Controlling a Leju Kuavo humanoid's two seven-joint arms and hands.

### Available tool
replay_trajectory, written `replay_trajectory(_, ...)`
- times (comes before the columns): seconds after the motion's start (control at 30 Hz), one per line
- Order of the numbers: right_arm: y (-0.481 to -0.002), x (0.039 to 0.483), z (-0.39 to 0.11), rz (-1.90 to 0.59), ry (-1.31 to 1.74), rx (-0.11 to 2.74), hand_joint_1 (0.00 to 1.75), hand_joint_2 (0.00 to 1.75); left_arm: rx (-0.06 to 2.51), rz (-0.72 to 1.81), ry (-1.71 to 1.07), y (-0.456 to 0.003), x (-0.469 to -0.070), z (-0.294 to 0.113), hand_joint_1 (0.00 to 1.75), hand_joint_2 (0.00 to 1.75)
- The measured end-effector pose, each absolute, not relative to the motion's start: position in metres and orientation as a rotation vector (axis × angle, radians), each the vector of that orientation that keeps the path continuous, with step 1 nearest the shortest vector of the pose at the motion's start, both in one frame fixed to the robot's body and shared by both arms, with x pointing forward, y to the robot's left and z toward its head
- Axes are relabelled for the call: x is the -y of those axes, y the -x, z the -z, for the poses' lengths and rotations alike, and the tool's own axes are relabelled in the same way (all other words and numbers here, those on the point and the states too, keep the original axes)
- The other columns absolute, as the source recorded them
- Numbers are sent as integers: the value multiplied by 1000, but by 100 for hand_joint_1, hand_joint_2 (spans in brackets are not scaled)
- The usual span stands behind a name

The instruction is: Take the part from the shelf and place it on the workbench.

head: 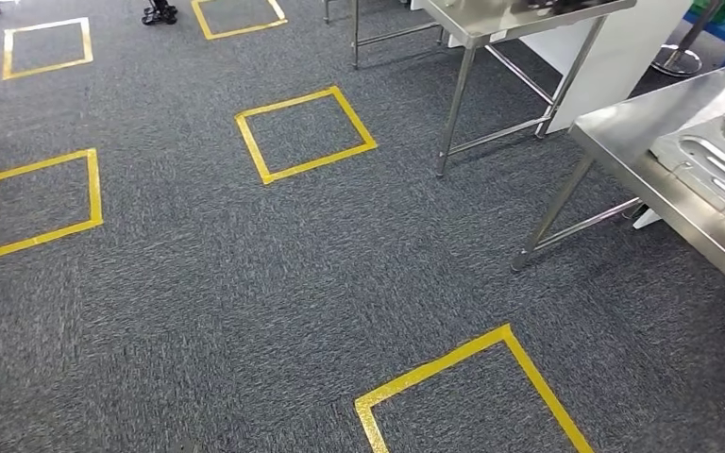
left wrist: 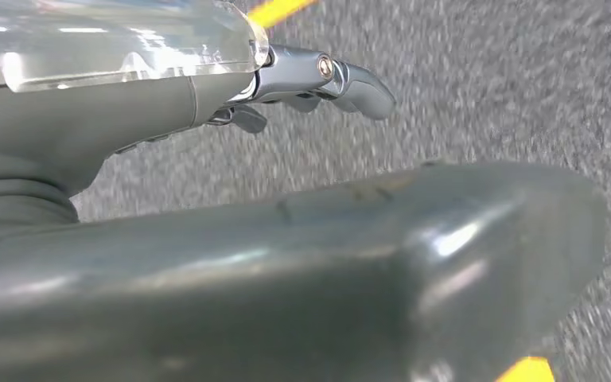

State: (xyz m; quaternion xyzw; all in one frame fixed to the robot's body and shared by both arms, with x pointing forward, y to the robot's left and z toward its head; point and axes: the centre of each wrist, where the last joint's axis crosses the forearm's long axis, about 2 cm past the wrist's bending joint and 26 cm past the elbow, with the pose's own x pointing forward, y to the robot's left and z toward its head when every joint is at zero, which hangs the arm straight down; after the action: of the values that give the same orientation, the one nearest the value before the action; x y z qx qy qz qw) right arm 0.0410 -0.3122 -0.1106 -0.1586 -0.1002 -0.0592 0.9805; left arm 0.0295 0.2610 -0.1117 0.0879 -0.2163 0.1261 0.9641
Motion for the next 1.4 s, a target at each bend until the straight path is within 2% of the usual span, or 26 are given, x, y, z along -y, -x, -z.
replay_trajectory(1.4,-51,300,110,9,211,176,0,0,426,-218,-174,-32,-261,112,0,0)
